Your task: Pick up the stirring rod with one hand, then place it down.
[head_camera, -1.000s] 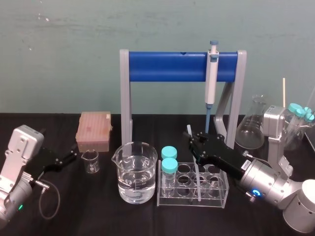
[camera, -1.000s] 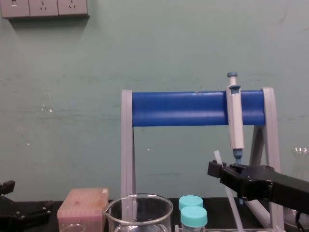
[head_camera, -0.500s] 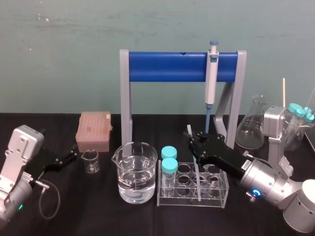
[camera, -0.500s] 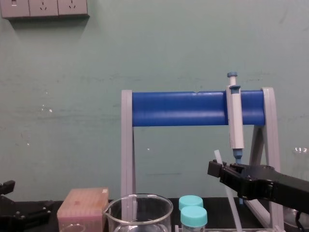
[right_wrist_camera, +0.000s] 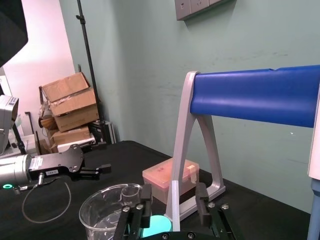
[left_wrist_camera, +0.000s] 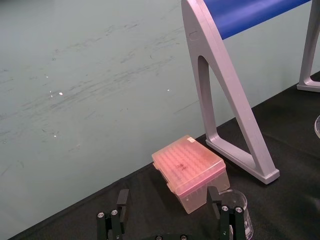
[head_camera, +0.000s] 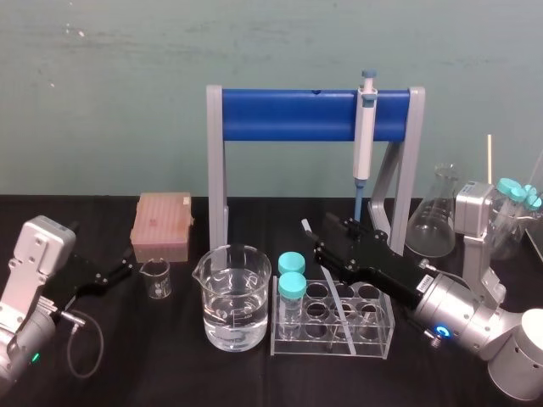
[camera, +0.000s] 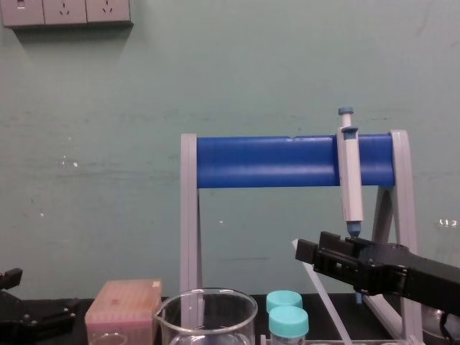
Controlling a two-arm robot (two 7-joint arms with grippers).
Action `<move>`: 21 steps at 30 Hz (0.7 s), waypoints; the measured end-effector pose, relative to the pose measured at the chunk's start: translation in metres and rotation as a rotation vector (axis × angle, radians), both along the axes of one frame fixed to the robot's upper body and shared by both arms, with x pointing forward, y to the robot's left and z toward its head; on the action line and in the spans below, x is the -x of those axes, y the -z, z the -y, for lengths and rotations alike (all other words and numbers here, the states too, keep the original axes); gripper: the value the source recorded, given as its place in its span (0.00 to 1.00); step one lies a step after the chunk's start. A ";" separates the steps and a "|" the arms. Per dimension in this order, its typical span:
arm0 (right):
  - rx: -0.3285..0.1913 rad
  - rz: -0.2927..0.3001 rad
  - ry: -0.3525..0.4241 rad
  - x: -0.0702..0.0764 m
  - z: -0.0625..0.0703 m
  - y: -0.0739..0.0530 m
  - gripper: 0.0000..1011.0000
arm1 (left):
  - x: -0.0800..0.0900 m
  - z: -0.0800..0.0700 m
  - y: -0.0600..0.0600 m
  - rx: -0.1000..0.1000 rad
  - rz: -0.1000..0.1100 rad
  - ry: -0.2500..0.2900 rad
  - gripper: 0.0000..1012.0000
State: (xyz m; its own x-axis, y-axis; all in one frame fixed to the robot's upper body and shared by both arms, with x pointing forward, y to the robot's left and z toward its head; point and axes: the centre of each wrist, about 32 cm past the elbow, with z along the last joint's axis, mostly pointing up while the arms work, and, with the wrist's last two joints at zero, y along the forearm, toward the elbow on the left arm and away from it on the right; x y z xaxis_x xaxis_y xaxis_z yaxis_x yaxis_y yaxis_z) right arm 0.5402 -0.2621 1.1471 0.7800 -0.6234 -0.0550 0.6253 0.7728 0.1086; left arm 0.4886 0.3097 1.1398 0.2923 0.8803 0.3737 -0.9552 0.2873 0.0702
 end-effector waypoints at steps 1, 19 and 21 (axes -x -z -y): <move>0.000 0.000 0.000 0.000 0.000 0.000 0.57 | 0.000 0.000 0.000 0.000 0.000 0.000 0.99; 0.097 -0.086 0.032 0.024 0.024 -0.015 0.99 | 0.000 0.000 0.000 0.000 0.000 0.000 0.99; 0.106 -0.087 0.069 0.031 0.032 -0.018 0.99 | 0.000 0.000 0.000 0.000 0.000 0.000 0.99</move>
State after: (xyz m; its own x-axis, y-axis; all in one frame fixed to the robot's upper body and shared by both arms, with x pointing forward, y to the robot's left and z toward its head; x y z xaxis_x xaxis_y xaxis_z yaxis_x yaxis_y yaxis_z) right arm 0.5092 -0.2944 1.1654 0.7303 -0.6812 -0.0516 0.6808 0.7320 -0.0279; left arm 0.4886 0.3097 1.1398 0.2923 0.8803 0.3737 -0.9552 0.2874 0.0703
